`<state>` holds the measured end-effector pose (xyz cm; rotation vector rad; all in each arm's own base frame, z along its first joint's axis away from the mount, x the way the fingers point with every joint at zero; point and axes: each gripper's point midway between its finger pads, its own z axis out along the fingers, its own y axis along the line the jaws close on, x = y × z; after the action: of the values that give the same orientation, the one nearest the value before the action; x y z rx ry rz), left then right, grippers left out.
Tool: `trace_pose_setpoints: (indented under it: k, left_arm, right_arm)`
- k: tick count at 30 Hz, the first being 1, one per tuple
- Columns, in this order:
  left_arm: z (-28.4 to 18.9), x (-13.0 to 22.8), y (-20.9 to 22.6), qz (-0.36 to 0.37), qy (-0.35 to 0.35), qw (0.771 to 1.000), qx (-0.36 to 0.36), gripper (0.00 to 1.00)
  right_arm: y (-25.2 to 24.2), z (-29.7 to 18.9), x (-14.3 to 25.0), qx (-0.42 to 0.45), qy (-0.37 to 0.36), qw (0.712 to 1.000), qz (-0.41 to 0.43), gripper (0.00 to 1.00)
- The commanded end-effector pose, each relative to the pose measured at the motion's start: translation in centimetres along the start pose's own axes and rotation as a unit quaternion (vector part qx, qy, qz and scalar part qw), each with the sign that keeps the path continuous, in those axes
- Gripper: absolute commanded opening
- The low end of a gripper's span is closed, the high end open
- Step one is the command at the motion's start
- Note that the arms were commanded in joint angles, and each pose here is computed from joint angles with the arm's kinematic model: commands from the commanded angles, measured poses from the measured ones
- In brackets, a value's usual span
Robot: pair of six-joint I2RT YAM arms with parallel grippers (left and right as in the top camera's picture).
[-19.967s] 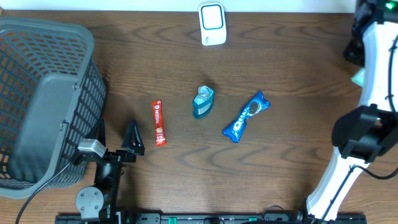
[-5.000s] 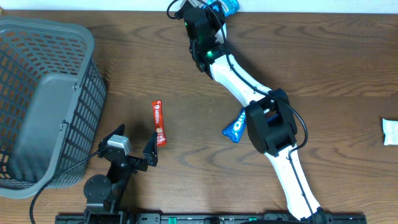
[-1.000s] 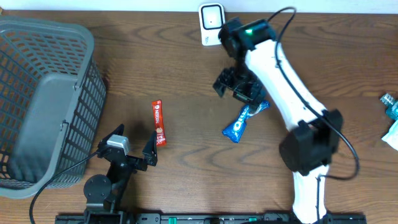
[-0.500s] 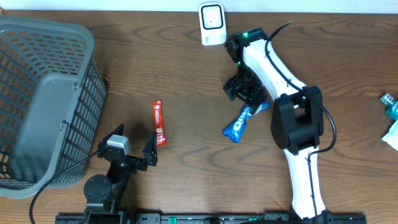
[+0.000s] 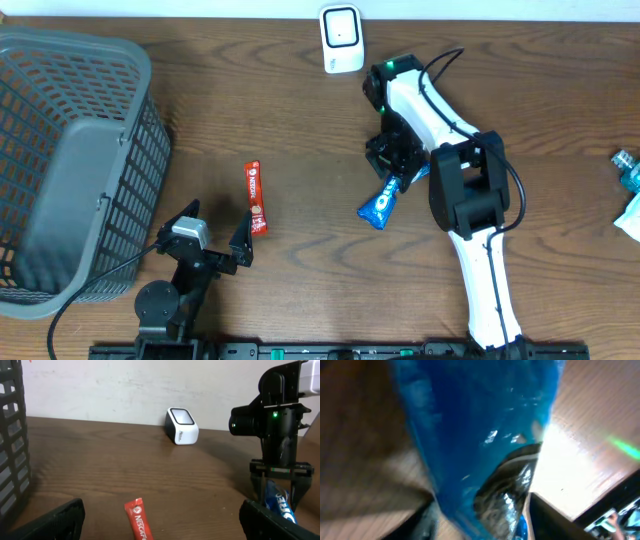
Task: Scan the item barcode
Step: 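Lower right gripper and grasp the Oreo pack end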
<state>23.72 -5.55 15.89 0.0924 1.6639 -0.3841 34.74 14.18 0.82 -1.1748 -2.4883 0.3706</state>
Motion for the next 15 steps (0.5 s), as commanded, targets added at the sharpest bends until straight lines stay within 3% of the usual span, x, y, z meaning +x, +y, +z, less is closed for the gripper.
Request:
trace_pose_setpoints:
  k: [1, 5, 8, 15]
  left_arm:
    - [0.1, 1.5, 0.1, -0.010, 0.022, 1.000, 0.001, 0.98]
    - [0.1, 1.5, 0.1, -0.010, 0.022, 1.000, 0.001, 0.98]
    - [0.1, 1.5, 0.1, -0.010, 0.022, 1.000, 0.001, 0.98]
    - [0.1, 1.5, 0.1, -0.010, 0.022, 1.000, 0.001, 0.98]
  right_arm:
    - [-0.5, 1.5, 0.0, 0.036, 0.003, 0.999, 0.009, 0.41]
    - [-1.1, 1.5, 0.3, 0.049, 0.007, 0.999, 0.008, 0.31]
    - [-2.0, 1.4, 0.5, 0.066, 0.012, 0.998, 0.001, 0.01]
    - [-1.9, 1.3, 0.2, 0.063, 0.012, 0.987, -0.147, 0.01]
